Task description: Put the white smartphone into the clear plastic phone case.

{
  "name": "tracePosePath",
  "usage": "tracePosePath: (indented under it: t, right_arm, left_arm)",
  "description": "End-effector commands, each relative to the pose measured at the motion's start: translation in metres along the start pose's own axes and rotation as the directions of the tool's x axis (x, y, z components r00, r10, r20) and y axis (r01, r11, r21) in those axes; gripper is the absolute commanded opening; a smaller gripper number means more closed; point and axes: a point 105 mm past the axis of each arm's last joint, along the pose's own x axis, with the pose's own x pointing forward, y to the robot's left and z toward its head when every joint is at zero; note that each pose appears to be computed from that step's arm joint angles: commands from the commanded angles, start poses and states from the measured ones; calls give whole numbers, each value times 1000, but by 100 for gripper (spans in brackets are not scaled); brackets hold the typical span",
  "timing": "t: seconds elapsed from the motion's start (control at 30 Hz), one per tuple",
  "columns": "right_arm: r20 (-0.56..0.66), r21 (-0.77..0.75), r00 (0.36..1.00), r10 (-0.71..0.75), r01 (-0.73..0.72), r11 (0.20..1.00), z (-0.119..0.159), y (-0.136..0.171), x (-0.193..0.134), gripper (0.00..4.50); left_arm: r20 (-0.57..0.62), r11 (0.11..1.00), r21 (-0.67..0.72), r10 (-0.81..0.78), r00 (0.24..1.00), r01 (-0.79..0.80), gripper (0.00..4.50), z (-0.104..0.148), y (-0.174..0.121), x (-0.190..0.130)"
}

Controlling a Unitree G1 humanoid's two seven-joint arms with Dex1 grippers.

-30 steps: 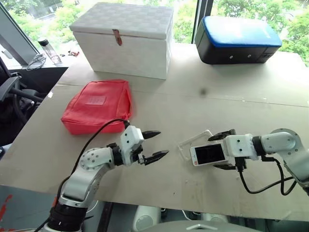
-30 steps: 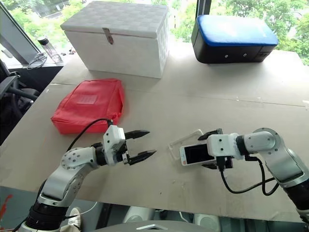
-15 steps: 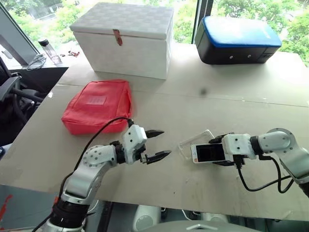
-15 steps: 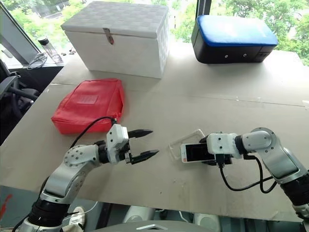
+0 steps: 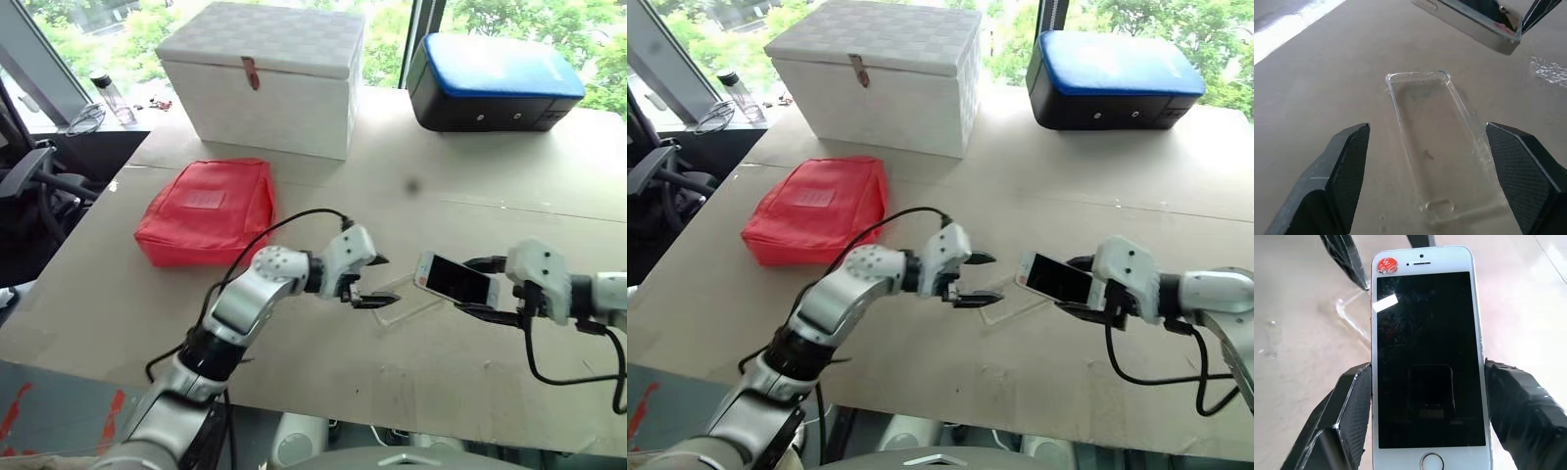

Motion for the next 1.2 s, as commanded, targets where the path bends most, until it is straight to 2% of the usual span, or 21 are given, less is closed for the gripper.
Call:
tracePosePath:
  t: [0.03, 0.17, 0.3, 0.37, 0.43, 0.53, 0.6, 0.63, 0.77, 0.93, 1.1, 1.2]
  right_arm:
    - [-16, -34, 999, -46, 45, 998, 7, 4, -25, 293]
    - [-79, -15, 994, -76, 75, 997, -4, 9, -49, 293]
    - [-108, -12, 987, -119, 118, 993, -10, 9, -59, 293]
    - [-108, -11, 986, -125, 124, 992, -9, 11, -60, 293]
    - [-108, -10, 986, -124, 124, 992, -8, 14, -60, 293]
    - [-114, -9, 985, -127, 127, 992, -7, 17, -62, 293]
    - [-117, -8, 985, -129, 129, 992, -6, 19, -62, 293]
    - [-119, -7, 984, -129, 129, 992, -6, 20, -62, 293]
    - [-121, -7, 984, -127, 127, 992, -6, 21, -60, 293]
    - [-109, -17, 984, -143, 142, 990, -3, 18, -58, 293]
    - [-106, -22, 981, -163, 161, 987, -3, 14, -57, 293]
    - [-99, -30, 979, -178, 176, 984, -2, 14, -55, 293]
  left_arm:
    - [-93, 996, -66, -70, 993, 64, 384, 16, -4, 8]
    - [-144, 984, -81, -169, 975, 158, 384, 25, -18, 23]
    - [-220, 967, -112, -248, 943, 229, 384, 16, -32, 41]
    - [-293, 967, -86, -256, 921, 242, 343, 4, -33, 51]
    - [-344, 962, -75, -271, 899, 262, 260, -6, -36, 57]
    - [-407, 966, -50, -253, 878, 255, 108, -18, -36, 64]
    - [-440, 970, -8, -222, 870, 243, 25, -27, -33, 65]
    - [-457, 973, 11, -201, 867, 231, 0, -33, -30, 65]
    - [-467, 972, 64, -173, 867, 228, 0, -43, -24, 62]
    - [-374, 957, 197, -127, 918, 213, 0, -25, -8, 58]
    - [-223, 897, 322, -240, 945, 304, 0, 0, -1, 44]
    - [-225, 881, 351, -251, 941, 319, 0, 3, 17, 29]
